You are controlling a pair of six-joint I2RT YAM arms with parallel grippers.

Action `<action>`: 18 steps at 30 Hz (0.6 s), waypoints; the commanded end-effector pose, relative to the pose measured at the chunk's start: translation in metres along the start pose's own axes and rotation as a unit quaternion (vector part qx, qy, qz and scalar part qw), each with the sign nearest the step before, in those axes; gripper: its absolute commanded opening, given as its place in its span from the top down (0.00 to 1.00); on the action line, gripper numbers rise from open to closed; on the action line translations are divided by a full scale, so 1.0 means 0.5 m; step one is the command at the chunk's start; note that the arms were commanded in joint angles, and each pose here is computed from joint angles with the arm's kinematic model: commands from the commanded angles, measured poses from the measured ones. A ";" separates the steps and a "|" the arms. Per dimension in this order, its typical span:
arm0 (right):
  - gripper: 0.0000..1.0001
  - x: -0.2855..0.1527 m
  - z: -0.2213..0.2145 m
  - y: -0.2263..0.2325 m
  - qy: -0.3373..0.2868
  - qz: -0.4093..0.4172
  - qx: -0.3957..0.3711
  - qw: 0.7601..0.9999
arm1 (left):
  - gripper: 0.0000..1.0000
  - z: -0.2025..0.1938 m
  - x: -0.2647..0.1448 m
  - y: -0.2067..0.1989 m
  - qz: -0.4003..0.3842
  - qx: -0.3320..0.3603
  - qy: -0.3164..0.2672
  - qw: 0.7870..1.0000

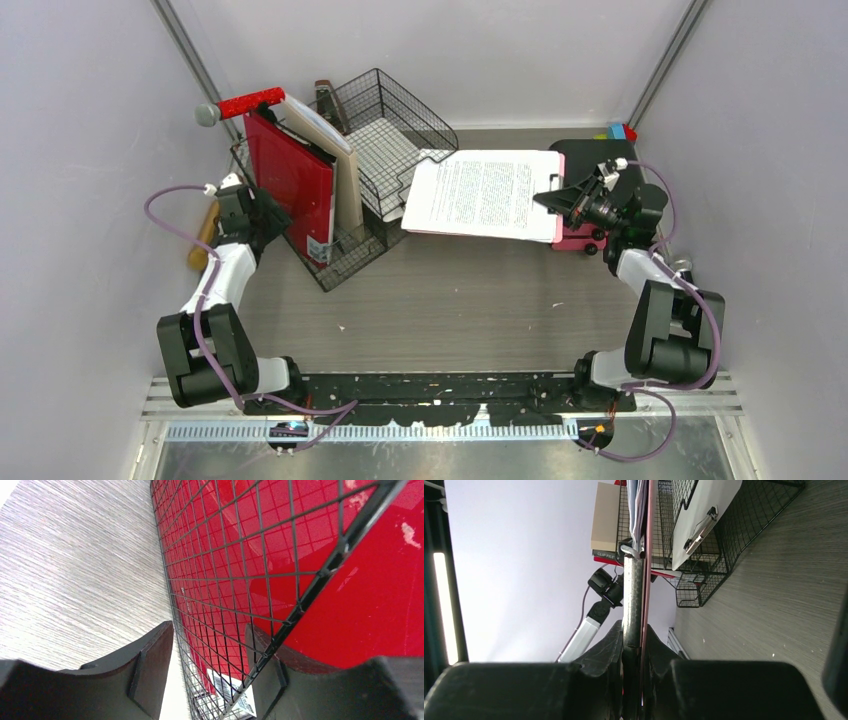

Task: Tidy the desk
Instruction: Place the folder in the storage box.

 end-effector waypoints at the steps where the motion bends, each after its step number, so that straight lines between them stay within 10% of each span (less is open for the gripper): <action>1: 1.00 0.008 0.035 0.035 -0.057 0.046 -0.042 0.996 | 0.44 -0.005 -0.010 -0.001 -0.013 0.019 0.003 1.000; 18: 1.00 0.056 0.000 -0.004 -0.152 -0.051 -0.107 0.981 | 0.64 -0.063 -0.068 -0.027 -0.055 -0.008 0.052 0.997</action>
Point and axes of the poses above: each gripper's point midway between its finger pads, its own x axis out along the fingers, its own y axis along the line the jaws close on, z = x × y, the point moved 5 cm from there along -x, back along the fingers, and after that the axes turned 5 degrees about x, right-handed, at the moved point
